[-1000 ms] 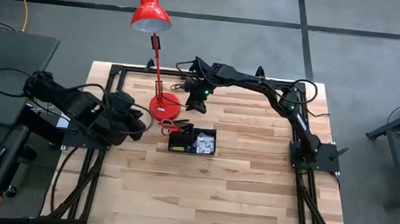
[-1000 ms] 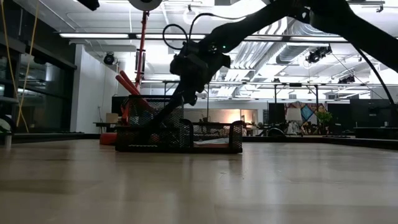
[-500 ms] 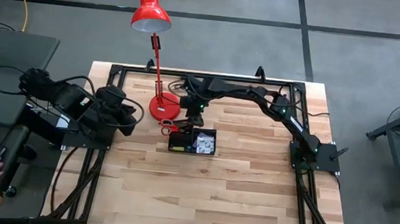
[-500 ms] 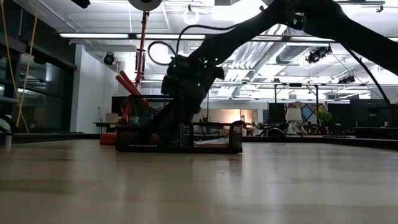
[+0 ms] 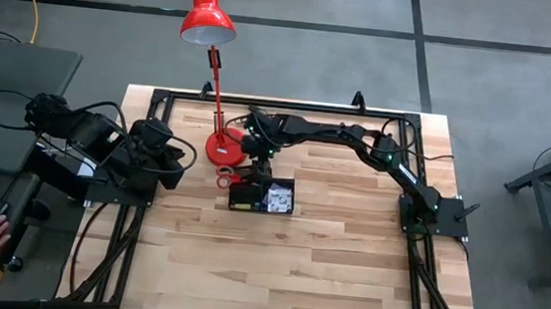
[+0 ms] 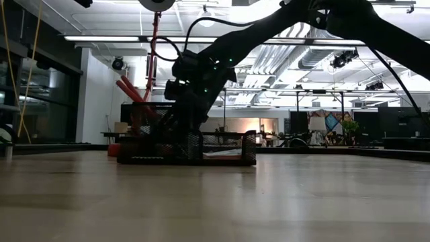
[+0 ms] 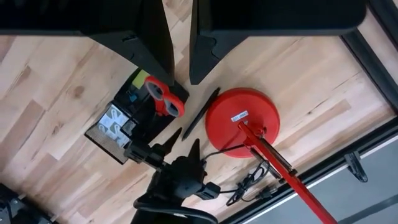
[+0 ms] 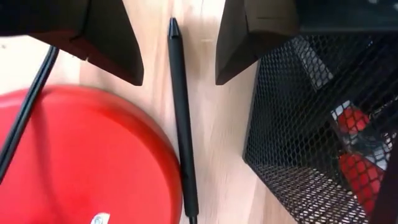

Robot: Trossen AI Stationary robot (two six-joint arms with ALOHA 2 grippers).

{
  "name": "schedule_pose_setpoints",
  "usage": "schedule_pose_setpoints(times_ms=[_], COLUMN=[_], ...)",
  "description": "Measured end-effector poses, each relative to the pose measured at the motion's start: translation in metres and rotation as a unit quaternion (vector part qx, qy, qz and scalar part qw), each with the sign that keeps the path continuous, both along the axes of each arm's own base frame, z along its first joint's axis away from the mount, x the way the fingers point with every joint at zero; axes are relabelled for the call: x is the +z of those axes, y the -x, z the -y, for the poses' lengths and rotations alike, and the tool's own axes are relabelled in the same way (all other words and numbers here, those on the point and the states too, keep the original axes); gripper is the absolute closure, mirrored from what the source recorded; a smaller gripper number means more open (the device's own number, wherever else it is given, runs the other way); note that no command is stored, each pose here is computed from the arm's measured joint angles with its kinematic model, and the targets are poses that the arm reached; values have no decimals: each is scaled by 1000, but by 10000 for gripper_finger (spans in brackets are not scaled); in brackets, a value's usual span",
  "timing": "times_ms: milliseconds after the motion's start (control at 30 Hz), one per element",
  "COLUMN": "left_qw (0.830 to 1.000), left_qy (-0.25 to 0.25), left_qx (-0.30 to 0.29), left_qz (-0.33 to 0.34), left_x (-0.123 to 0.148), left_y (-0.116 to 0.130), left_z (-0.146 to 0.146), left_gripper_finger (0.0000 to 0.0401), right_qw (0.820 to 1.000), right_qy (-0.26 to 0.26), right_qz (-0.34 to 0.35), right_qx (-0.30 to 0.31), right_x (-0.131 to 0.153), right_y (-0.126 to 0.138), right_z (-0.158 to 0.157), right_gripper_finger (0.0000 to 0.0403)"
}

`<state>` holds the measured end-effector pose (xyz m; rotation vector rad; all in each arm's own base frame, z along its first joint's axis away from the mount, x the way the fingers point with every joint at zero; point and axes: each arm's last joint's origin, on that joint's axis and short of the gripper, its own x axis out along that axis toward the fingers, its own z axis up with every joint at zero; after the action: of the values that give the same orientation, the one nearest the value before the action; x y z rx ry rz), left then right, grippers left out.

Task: Pick and place office supplies into organizer
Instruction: Move the desk organizer to the top center of the table

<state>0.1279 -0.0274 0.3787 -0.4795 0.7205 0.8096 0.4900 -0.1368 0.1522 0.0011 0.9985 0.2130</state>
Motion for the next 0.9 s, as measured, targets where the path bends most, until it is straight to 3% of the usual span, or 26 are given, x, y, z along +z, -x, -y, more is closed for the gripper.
schedule_pose_setpoints(times_ms=[300,500,900], left_qw=[1000,1000,1000], left_qy=[6,7,8], left_qx=[-13,-16,-16], left_qz=[-8,-7,-5], left_x=[0,0,0], left_y=[0,-1,-1], left_z=[1,1,1], left_gripper_finger=[364,364,364], right_qw=[998,996,999], right_qy=[-52,-72,-14], right_qz=[3,30,33], right_qx=[-41,-47,27], right_x=[1,28,24], right_y=[6,10,11], right_z=[19,44,44], right_gripper_finger=[219,229,249])
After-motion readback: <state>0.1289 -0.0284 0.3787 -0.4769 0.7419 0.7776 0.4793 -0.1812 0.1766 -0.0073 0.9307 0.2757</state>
